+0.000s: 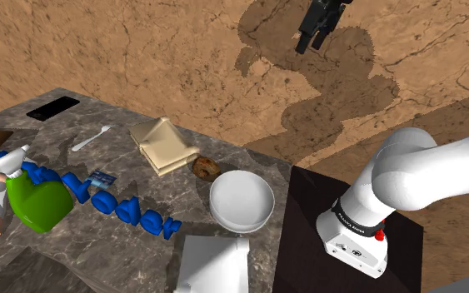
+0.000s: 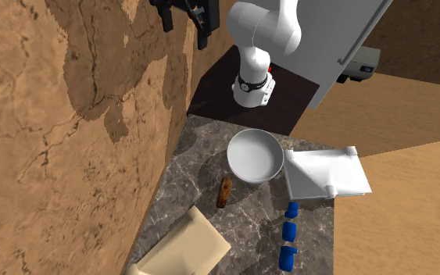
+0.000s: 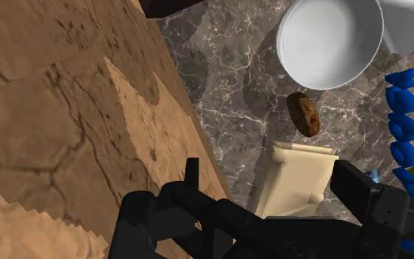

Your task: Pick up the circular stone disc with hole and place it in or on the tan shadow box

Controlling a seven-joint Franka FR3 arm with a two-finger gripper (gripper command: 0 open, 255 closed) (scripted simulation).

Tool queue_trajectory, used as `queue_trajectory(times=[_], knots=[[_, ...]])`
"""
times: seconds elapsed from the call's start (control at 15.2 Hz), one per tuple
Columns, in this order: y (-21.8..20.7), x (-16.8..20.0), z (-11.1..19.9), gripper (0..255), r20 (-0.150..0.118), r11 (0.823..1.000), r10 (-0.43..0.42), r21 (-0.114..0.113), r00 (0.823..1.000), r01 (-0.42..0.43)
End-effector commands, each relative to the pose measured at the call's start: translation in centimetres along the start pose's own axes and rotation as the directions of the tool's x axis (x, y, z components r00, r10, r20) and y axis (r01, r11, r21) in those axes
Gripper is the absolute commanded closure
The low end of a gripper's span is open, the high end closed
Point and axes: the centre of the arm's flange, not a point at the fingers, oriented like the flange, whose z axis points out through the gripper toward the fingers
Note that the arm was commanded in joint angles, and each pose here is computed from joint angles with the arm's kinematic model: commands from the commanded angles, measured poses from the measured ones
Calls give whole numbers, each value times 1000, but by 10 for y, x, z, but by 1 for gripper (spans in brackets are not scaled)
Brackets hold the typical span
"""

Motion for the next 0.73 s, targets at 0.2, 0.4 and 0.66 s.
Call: queue_trajectory(times=[0.2,0.4,0.66], knots=[[-18,8,34,0,-4,999,-36,-4,999,36],[-37,16,69,0,-7,997,-73,-8,997,73],[-62,26,114,0,-12,993,-121,-13,993,121]])
